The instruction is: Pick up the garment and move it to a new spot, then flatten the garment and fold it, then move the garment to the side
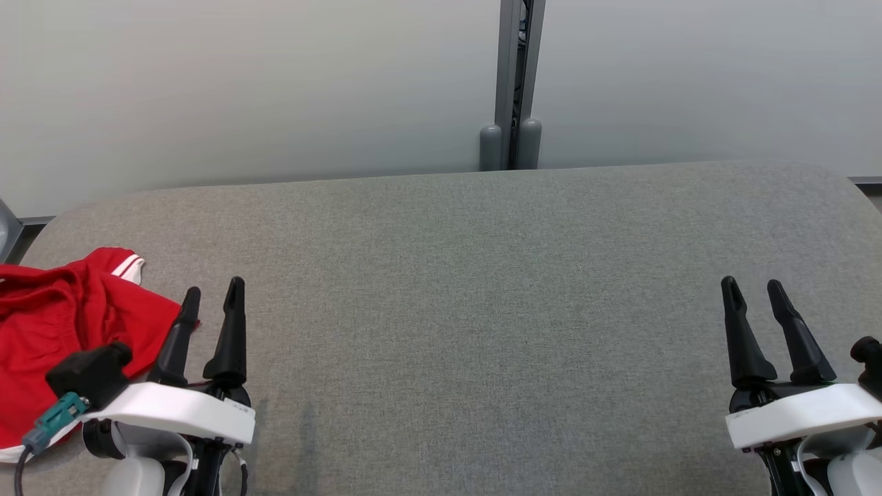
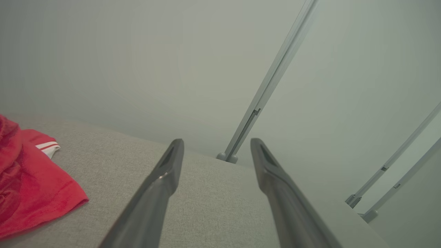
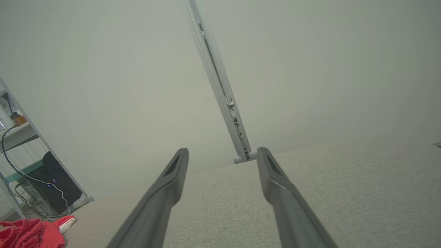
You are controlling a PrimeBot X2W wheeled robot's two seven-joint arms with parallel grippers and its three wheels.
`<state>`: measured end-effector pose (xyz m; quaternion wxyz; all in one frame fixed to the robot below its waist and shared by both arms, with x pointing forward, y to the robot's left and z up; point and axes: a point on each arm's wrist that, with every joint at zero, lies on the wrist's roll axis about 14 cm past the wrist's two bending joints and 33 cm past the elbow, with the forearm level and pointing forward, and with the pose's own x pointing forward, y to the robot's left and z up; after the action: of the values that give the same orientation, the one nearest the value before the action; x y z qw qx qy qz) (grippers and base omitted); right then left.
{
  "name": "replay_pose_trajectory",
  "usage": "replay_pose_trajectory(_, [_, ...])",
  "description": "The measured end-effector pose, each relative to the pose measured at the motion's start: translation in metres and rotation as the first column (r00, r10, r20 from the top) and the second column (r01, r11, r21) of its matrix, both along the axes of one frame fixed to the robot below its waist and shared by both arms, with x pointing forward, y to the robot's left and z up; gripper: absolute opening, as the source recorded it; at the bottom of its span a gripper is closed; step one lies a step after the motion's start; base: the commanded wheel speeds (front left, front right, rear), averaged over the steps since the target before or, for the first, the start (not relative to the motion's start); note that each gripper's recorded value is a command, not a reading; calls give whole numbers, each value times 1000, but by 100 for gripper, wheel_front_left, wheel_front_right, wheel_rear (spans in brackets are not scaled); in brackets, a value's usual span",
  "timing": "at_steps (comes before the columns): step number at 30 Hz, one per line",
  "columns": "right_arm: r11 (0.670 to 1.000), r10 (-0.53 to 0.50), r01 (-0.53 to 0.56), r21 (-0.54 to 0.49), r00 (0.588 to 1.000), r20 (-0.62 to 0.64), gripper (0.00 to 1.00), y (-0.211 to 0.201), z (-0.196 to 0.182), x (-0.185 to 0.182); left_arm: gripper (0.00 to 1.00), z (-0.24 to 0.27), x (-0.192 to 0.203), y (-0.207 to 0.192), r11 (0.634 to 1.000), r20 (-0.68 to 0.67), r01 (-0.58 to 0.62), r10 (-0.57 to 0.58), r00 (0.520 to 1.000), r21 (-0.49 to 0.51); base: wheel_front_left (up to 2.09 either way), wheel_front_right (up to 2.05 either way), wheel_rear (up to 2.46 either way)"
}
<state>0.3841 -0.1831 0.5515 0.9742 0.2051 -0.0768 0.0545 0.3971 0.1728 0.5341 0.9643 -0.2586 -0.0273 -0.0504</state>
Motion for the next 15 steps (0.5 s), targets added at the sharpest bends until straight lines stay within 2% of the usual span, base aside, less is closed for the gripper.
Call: replay_pose_trajectory(15, [987, -20, 16, -163, 1000, -24, 100, -2, -15, -2, 100, -30, -8, 0, 984, -60, 8, 3, 998, 180, 0, 0, 0])
